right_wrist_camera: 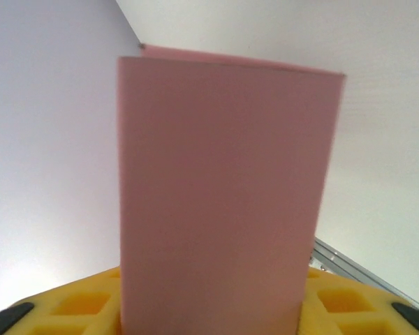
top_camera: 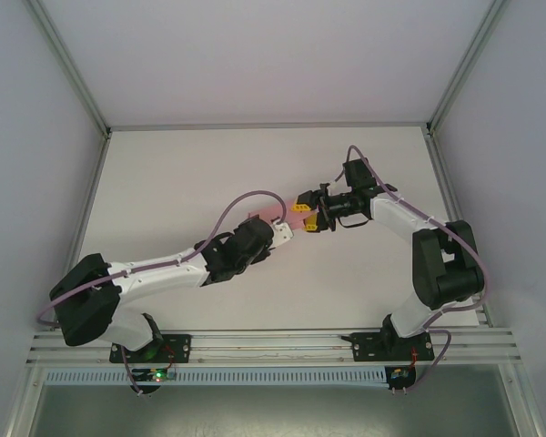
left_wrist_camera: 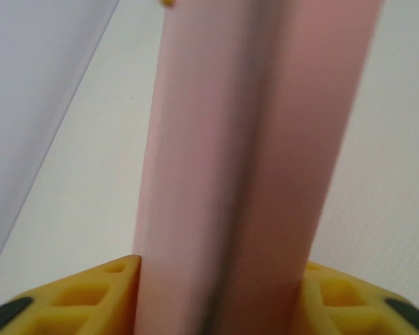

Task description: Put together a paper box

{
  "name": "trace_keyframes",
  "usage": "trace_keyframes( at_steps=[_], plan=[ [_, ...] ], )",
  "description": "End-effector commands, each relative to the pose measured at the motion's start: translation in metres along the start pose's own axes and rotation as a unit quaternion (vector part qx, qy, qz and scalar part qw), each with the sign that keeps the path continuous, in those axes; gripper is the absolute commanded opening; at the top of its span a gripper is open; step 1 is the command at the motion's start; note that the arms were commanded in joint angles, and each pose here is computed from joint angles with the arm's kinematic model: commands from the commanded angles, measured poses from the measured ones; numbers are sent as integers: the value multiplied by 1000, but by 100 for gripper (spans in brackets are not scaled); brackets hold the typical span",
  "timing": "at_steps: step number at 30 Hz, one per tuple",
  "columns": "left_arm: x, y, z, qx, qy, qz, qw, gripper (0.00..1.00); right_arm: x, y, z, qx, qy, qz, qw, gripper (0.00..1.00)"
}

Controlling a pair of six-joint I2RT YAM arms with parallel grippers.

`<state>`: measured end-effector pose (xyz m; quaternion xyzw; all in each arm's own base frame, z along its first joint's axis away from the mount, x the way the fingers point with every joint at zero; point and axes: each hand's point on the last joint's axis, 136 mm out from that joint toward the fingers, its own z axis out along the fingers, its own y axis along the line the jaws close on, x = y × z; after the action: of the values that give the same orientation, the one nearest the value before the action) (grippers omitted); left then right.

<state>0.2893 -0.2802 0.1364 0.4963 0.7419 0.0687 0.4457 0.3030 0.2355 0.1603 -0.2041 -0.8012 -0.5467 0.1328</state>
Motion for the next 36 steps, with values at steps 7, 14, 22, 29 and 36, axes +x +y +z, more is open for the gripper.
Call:
trace_keyframes(
  at_steps=[7,14,22,29,36],
  plan=[
    [-13,2,-26,56,-42,-48,996,32,-11,32,-43,-21,-98,-128,987,98],
    [22,-24,-40,212,37,-54,975,33,-34,50,-136,234,-409,-431,770,98],
    [29,-36,-45,340,98,-11,935,28,37,63,-110,27,-397,-629,667,98],
    [37,-33,-38,391,131,-9,911,29,70,35,-61,62,-238,-698,673,98],
    [50,-35,-33,410,162,-1,898,31,75,8,-35,129,-152,-745,636,94]
  ],
)
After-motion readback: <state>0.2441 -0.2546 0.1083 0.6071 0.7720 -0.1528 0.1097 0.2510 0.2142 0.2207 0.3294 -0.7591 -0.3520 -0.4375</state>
